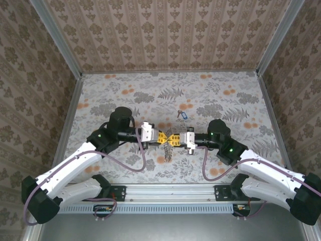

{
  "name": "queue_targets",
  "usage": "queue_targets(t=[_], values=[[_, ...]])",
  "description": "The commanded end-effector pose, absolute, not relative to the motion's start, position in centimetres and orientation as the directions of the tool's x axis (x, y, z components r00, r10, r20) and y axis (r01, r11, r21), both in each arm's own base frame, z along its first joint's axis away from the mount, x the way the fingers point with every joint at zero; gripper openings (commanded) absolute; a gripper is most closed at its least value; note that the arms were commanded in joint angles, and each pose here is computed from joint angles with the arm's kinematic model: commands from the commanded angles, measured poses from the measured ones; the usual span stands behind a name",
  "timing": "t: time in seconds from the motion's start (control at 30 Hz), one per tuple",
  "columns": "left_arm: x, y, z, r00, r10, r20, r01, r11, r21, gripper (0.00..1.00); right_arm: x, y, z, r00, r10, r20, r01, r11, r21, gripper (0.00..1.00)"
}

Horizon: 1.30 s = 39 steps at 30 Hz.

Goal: Put the keys on the keyring

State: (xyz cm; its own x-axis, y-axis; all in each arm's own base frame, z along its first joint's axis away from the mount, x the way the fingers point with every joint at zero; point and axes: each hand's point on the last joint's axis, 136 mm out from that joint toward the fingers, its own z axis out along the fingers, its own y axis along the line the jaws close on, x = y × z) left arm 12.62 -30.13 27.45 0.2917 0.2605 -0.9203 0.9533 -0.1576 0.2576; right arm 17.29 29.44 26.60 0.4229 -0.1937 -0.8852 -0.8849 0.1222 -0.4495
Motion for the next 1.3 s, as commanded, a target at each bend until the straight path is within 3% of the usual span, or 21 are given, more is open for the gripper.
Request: queue_targets(t=[0.0,0.03,0.17,0.37,0.9,1.13,1.27], values=[[12.3,-30.6,29.0,0.349,0.24,-0.906,0.933,-0.178,0.312,0.0,17.8,29.5,28.0,0.461,-0.21,-0.862,-0.859,0.139,-0.493,0.0],[12.4,-30.6,29.0,0.348,0.243,-0.906,0.934,-0.177,0.311,0.0,17.8,29.5,27.9,0.459,-0.209,-0.864,-0.86,0.139,-0.491,0.0],[12.3,-30.9,29.8,0.328,0.188,-0.926,0.939,-0.17,0.298,0.0,17.8,29.0,27.6,0.444,-0.202,-0.873,-0.866,0.154,-0.476,0.17],[12.1,-30.9,31.9,0.294,0.016,-0.956,0.937,-0.201,0.285,0.0,17.7,27.9,27.7,0.389,-0.118,-0.914,-0.897,0.18,-0.404,0.26],[12.3,-31.7,33.0,0.234,-0.042,-0.971,0.926,-0.296,0.236,0.0,17.0,26.6,29.6,0.418,-0.045,-0.907,-0.874,0.252,-0.415,0.28],[13.0,-32.1,32.5,0.225,-0.025,-0.974,0.932,-0.285,0.222,0.0,17.2,26.3,29.4,0.425,-0.068,-0.903,-0.864,0.268,-0.427,0.23],[14.1,-32.3,32.4,0.22,-0.002,-0.976,0.95,-0.226,0.215,0.0,17.5,25.8,28.4,0.418,-0.122,-0.9,-0.861,0.264,-0.435,0.28]])
